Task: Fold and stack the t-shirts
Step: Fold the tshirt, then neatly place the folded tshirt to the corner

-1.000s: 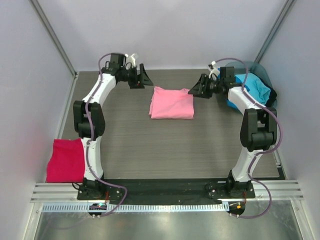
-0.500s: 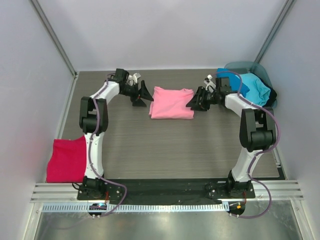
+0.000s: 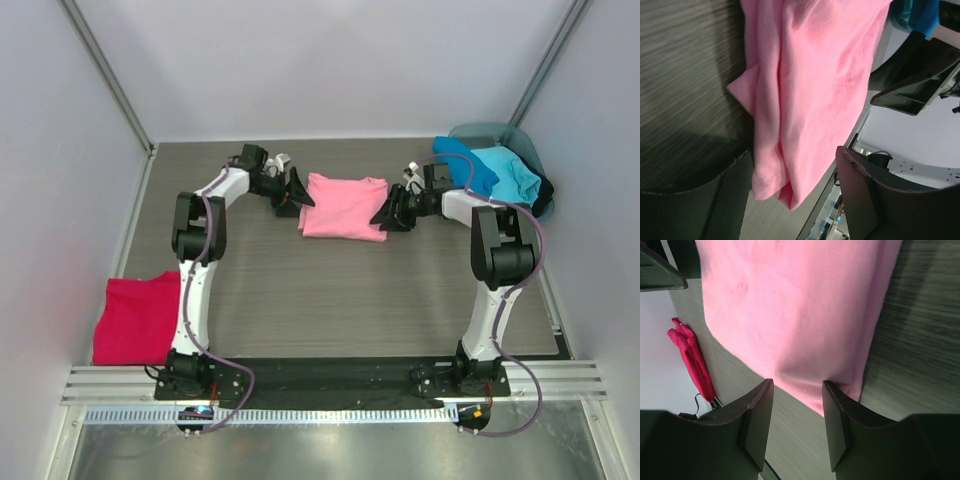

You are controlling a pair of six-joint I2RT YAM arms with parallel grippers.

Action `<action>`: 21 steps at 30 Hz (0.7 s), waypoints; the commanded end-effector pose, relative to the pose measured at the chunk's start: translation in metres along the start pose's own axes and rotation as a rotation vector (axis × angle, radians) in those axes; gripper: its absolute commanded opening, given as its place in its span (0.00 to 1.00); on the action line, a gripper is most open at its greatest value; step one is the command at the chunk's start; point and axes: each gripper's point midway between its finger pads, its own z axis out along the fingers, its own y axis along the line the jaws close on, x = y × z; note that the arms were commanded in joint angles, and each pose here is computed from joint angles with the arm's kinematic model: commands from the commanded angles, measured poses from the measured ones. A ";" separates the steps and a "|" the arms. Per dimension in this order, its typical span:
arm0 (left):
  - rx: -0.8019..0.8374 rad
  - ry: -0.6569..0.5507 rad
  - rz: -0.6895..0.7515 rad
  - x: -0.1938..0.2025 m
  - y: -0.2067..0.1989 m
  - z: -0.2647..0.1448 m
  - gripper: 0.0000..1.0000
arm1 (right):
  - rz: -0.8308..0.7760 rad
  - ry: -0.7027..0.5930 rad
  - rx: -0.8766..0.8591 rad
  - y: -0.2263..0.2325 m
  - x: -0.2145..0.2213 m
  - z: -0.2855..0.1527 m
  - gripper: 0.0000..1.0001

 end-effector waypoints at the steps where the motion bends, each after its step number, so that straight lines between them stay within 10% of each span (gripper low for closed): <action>1: -0.004 0.020 -0.014 0.004 0.014 0.028 0.67 | -0.046 -0.040 0.007 0.001 -0.020 0.005 0.49; 10: 0.057 0.025 -0.061 0.003 0.013 0.043 0.46 | -0.043 -0.041 0.015 -0.005 -0.029 0.014 0.49; 17: 0.135 0.022 -0.074 0.001 -0.007 0.045 0.00 | -0.095 -0.045 0.000 0.010 -0.032 0.000 0.49; 21: 0.107 0.043 -0.074 0.018 -0.023 0.016 0.00 | -0.264 -0.062 -0.034 0.044 -0.037 -0.036 0.51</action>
